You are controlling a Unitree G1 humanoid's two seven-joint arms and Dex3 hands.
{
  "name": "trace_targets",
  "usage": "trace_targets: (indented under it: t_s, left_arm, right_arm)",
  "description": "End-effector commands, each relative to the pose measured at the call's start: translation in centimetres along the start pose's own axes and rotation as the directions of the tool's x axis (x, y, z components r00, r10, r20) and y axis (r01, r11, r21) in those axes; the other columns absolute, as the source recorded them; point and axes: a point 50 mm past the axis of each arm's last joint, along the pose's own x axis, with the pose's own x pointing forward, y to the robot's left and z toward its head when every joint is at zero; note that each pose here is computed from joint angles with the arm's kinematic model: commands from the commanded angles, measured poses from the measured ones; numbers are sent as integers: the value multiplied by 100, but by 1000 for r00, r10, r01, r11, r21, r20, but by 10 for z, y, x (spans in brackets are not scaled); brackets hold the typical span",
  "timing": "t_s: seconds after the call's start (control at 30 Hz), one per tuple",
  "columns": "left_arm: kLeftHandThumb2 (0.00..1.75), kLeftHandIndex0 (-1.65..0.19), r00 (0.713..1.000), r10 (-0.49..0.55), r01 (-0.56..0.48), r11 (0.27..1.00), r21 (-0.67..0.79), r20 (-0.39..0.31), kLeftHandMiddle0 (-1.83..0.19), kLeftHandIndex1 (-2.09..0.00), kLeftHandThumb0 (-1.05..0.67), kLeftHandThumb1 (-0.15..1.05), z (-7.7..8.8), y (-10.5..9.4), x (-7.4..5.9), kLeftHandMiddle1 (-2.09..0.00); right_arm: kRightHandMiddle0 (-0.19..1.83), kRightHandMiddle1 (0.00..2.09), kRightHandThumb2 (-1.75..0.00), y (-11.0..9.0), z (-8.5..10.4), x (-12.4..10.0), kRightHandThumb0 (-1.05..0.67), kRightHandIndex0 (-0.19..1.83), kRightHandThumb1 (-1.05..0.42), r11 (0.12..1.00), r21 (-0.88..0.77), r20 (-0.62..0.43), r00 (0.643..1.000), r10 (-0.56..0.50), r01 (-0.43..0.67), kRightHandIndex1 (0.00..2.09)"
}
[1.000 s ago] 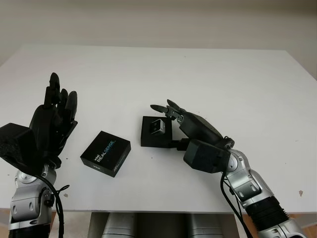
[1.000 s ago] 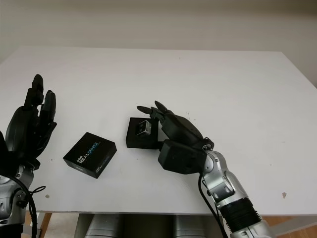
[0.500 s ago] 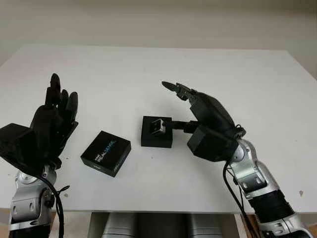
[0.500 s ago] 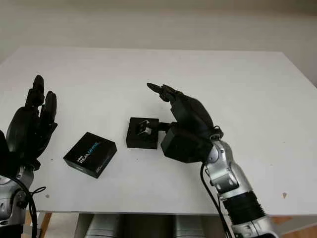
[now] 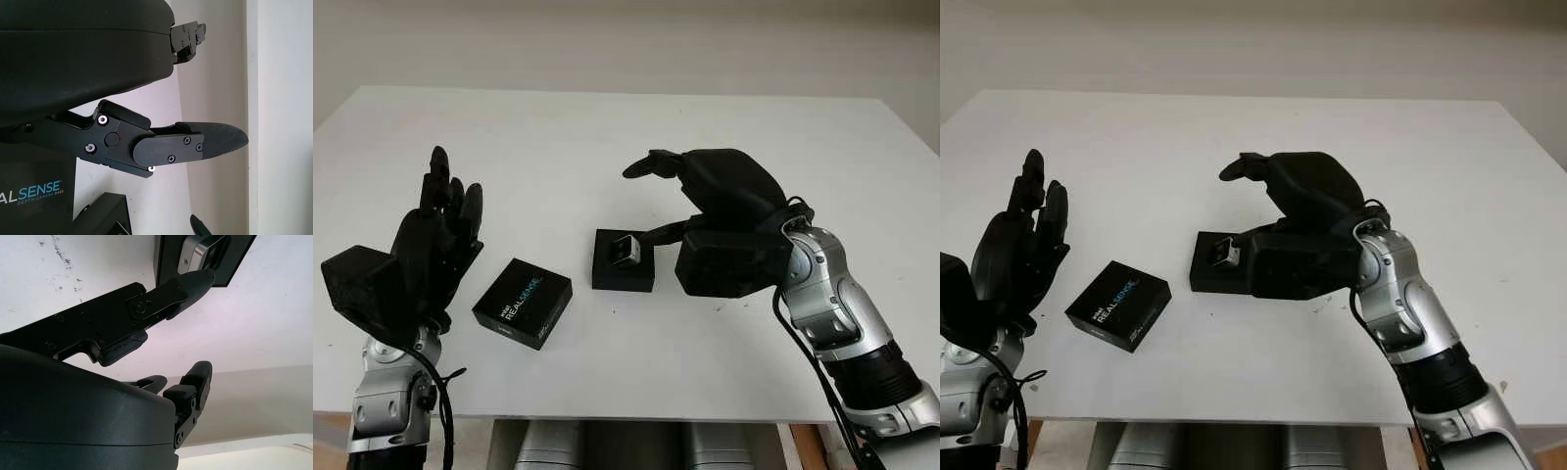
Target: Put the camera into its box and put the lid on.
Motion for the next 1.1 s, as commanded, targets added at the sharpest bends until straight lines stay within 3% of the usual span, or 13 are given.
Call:
trace_targets:
  t_s: [0.0,0.3,0.43,0.47,0.5,0.57,0.67,1.07]
  left_arm:
    - [52,19,1000,-1,1,1000,2,27,19,0,-75,105,5,-3,5,-3]
    - [50,19,999,2,-2,1000,-14,41,19,0,-77,105,5,-4,10,-2]
    - [50,19,999,1,0,1000,-22,42,19,0,-77,105,4,-4,11,-3]
    - [50,19,999,2,-1,1000,-22,43,19,0,-77,105,4,-5,12,-3]
    - [50,19,999,2,-1,1000,-21,44,19,0,-77,105,4,-5,12,-3]
    - [50,19,999,5,-3,1000,-24,46,19,0,-77,105,4,-6,12,-3]
    - [49,19,999,5,-4,1000,-27,45,19,0,-77,105,5,-6,12,-4]
    - [47,19,999,13,-12,1000,-28,41,19,0,-76,105,4,-3,10,-3]
  right_arm:
    - [52,26,-6,-3,0,3,-76,44,-89,999,-32,4,1000,-5,6,7]
    - [51,26,-6,18,-6,4,-75,44,-89,998,-62,-33,999,13,-15,6]
    - [56,30,-5,27,-6,5,-75,48,-88,998,-64,-38,999,-27,25,8]
    - [55,37,-5,30,-6,5,-75,49,-88,997,-71,-39,999,-37,34,8]
    - [46,62,-5,32,-5,5,-76,50,-90,996,-80,-40,998,-41,38,9]
    - [36,88,-6,35,-4,5,-77,51,-91,995,-95,-39,998,-46,42,8]
    - [34,105,-5,39,-2,6,-79,54,-92,993,-111,-33,998,-53,49,9]
    - [31,117,-4,44,8,4,-82,51,-89,996,-89,-17,1000,5,-6,7]
